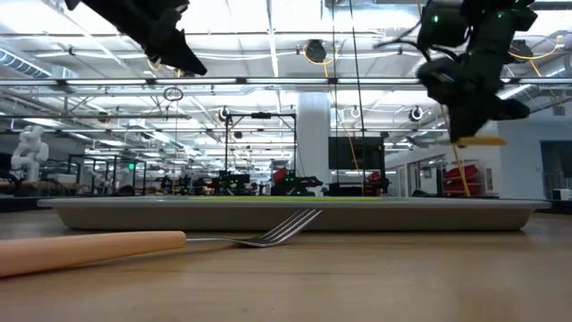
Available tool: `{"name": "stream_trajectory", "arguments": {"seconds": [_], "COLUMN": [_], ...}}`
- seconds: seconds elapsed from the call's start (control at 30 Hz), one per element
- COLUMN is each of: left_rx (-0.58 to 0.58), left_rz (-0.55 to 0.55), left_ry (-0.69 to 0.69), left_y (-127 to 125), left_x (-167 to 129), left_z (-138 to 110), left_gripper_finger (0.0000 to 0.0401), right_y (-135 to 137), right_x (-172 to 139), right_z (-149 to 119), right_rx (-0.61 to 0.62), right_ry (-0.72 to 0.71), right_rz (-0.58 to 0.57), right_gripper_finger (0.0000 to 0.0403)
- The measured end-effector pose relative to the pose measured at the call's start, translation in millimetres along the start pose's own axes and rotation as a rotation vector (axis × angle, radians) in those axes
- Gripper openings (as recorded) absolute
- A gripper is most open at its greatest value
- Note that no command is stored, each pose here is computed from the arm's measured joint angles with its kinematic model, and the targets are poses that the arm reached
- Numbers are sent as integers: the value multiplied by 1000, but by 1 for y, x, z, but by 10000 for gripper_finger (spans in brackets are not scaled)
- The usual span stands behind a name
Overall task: Pick and place plate/cup/fork/spoon on tray
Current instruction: Put the yellow spoon on the gray serving tray to the right of the green plate
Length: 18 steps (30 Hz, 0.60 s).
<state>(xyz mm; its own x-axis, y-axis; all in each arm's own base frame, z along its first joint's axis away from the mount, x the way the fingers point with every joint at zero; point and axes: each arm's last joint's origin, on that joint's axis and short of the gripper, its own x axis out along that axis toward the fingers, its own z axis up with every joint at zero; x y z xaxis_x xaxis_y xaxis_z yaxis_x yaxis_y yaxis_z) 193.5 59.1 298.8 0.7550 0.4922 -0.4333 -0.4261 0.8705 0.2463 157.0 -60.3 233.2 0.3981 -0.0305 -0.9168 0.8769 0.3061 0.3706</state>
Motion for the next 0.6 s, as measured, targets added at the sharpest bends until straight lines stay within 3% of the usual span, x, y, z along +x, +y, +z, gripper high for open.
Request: {"name": "stream_trajectory", "arguments": {"seconds": [0.17, 0.33, 0.6], "left_rx": [20, -3, -62], "left_rz": [46, 117, 124], "left_ry": [35, 49, 11], "left_y": [10, 25, 42], "left_x": [3, 10, 15], "left_z": [-5, -14, -20], "left_gripper_finger": [42, 42, 42], "right_y": [32, 52, 69], "right_x": [18, 51, 78], "right_z": [-7, -18, -33], "right_rx": [14, 33, 93], "right_ry": [-33, 40, 99], "right_rz": [90, 52, 50], "right_gripper_finger": [30, 30, 30]}}
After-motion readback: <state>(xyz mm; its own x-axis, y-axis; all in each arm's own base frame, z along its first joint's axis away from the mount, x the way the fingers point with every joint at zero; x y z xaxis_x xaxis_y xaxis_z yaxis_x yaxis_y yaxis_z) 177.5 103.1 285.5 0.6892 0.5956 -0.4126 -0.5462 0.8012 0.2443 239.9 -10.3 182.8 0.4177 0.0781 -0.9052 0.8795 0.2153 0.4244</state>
